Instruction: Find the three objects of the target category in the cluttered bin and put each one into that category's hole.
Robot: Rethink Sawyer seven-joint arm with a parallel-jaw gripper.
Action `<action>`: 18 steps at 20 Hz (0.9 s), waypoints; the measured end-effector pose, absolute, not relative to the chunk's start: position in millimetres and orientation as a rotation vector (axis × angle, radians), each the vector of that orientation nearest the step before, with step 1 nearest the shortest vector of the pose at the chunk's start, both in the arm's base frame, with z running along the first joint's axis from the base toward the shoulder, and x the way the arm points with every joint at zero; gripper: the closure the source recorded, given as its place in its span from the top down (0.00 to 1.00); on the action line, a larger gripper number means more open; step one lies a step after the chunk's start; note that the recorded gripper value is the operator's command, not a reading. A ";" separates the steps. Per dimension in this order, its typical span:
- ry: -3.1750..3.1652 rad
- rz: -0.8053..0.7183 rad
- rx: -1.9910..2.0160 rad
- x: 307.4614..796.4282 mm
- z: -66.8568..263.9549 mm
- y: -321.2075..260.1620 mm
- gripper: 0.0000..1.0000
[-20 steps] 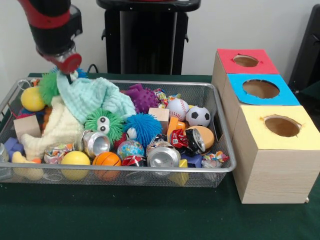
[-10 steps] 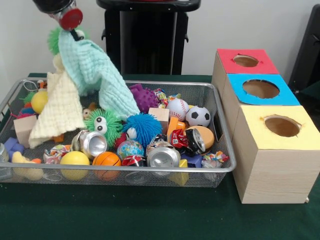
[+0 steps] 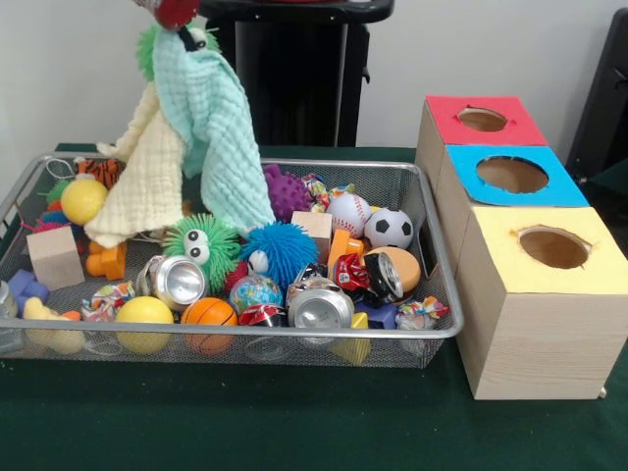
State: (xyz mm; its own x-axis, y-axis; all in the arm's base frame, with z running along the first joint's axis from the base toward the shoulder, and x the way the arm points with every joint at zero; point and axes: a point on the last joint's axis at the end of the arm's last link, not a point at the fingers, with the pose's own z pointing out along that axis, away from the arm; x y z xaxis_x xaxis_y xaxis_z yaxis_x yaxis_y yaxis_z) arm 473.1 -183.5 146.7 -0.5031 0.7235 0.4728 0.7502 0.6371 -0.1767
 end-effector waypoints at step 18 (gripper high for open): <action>-2.539 0.169 -0.876 516.5 241.8 -115.7 0.00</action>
State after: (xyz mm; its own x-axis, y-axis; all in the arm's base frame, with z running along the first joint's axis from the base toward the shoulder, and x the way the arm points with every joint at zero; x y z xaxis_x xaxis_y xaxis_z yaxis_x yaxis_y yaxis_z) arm 516.5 -115.7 241.8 -0.6993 0.6107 0.3715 0.5559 0.7913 -0.2544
